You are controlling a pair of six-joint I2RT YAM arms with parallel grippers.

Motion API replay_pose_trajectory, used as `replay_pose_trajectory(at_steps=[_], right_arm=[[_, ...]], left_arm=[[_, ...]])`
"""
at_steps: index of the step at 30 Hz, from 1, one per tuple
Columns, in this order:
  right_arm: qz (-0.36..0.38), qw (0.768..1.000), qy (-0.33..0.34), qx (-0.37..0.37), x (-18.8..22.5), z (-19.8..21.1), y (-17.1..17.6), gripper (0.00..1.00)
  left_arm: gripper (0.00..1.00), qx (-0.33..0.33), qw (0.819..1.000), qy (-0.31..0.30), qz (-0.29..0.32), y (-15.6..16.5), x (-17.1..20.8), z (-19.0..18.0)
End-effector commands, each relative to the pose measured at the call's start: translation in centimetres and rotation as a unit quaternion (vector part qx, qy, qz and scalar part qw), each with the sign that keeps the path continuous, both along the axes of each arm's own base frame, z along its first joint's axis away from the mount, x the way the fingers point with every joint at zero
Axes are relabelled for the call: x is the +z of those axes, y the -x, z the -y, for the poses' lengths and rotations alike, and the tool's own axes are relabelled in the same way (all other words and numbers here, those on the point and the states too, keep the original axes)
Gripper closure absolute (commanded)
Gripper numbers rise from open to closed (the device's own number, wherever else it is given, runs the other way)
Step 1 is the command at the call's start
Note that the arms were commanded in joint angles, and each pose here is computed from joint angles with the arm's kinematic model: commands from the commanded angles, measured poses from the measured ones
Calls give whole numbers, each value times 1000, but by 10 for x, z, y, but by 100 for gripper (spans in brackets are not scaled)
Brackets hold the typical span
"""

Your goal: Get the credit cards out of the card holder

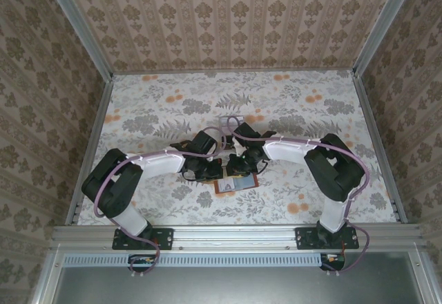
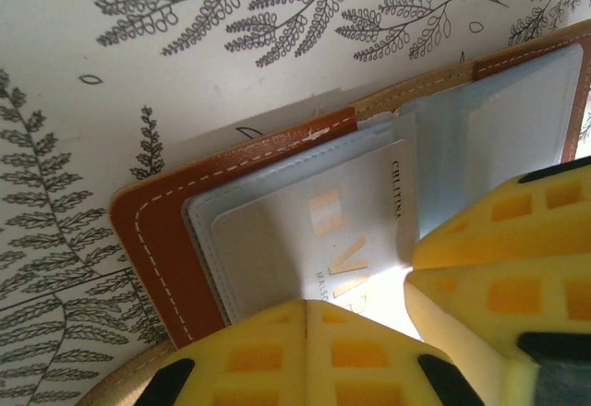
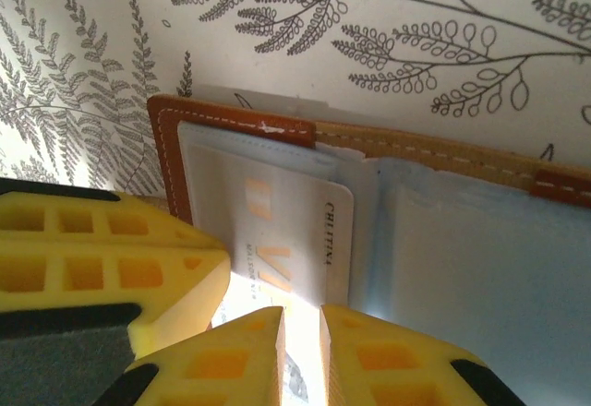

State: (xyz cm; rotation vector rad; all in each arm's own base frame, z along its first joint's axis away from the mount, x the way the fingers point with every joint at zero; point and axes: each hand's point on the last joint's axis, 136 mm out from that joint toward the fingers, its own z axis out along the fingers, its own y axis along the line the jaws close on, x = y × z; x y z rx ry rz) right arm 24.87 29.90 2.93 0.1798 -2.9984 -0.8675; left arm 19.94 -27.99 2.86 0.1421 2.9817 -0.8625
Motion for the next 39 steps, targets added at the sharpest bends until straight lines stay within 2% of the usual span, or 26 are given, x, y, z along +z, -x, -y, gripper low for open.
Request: replay_pose_trajectory(at_steps=[1, 10, 27, 34, 39], right_arm=[[-10, 1000, -9, -6, -4, -5, -4, 81], [7, 997, 74, -8, -17, 25, -3, 78], [25, 996, 84, -7, -1, 32, -4, 76], [35, 993, 113, -9, 1, 44, -4, 76], [39, 994, 106, -8, 7, 42, -5, 76]], left_arm=[[100, 1, 1000, -18, -11, 6, -9, -6], [100, 0, 1000, -26, -12, 8, -11, -11], [100, -5, 998, -60, -29, 15, -31, -22], [100, -4, 997, -74, -27, 15, -30, -27], [100, -3, 997, -70, -23, 13, -25, -26]])
